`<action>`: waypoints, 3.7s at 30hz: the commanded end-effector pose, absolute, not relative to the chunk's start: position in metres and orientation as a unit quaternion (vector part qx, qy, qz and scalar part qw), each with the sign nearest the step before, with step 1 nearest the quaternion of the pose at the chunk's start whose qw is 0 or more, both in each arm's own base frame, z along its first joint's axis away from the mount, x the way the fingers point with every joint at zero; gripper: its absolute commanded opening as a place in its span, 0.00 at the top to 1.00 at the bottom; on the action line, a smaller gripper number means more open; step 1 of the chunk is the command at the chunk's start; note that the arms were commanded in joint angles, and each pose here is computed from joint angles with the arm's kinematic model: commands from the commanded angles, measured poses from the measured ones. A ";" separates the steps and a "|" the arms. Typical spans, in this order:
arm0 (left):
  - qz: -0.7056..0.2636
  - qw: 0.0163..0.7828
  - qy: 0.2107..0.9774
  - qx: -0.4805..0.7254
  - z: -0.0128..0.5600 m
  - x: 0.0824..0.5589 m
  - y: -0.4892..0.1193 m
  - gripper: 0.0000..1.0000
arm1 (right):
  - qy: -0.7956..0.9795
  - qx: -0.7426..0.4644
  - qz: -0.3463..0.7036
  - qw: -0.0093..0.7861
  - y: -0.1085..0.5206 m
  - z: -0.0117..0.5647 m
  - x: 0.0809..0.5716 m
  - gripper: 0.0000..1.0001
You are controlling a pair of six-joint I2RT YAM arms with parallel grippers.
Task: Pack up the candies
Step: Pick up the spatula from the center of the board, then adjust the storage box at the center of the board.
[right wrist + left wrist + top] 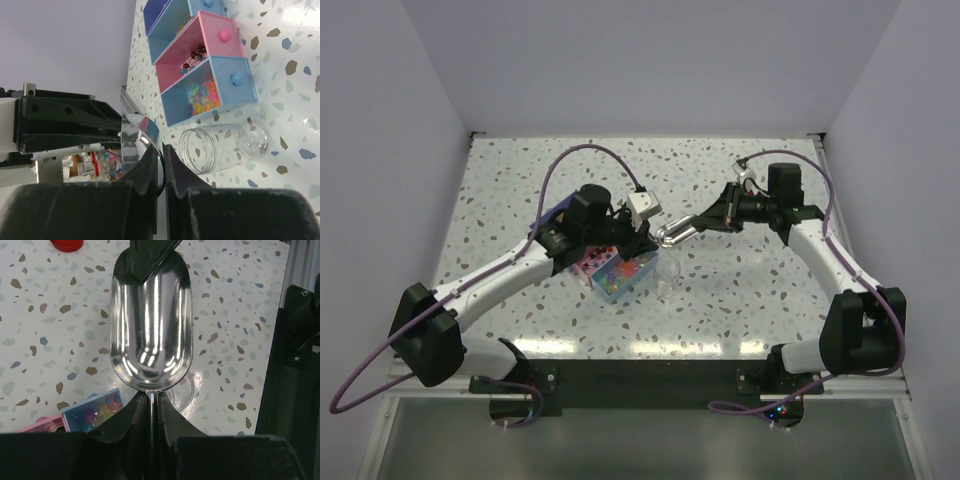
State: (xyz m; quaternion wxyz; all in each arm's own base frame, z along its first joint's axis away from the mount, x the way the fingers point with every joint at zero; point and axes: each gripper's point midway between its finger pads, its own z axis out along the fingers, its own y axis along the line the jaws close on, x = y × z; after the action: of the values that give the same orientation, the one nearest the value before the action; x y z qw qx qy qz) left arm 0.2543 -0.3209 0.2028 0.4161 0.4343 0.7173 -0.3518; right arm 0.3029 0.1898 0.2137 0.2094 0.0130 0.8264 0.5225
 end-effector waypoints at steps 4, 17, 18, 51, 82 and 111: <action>-0.361 0.454 0.695 0.425 0.230 0.255 -0.311 1.00 | 0.825 -0.008 0.507 0.251 0.184 0.216 0.317 1.00; -0.260 0.458 0.758 0.386 0.209 0.279 -0.277 1.00 | 0.859 -0.041 0.437 0.263 0.184 0.217 0.321 0.52; -0.240 0.461 0.768 0.374 0.206 0.284 -0.270 1.00 | 0.862 -0.046 0.424 0.274 0.185 0.220 0.326 0.49; -0.111 0.372 0.860 0.331 0.189 0.256 -0.173 1.00 | 0.915 -0.284 0.145 0.248 0.283 0.090 0.347 0.78; -0.056 0.209 0.897 0.386 0.172 0.218 -0.194 1.00 | 0.917 -0.251 0.153 0.270 0.270 0.100 0.342 0.63; -0.063 0.252 0.860 0.439 0.156 0.259 -0.230 1.00 | 0.941 -0.113 0.081 0.310 0.216 0.091 0.352 1.00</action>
State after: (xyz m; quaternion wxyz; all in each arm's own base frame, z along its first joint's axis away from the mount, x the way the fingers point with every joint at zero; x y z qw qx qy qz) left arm 0.2438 -0.2148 0.1427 0.2189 0.4182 0.8801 -0.0509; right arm 0.3374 0.2463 0.0796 0.2682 -0.1820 0.9356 0.1399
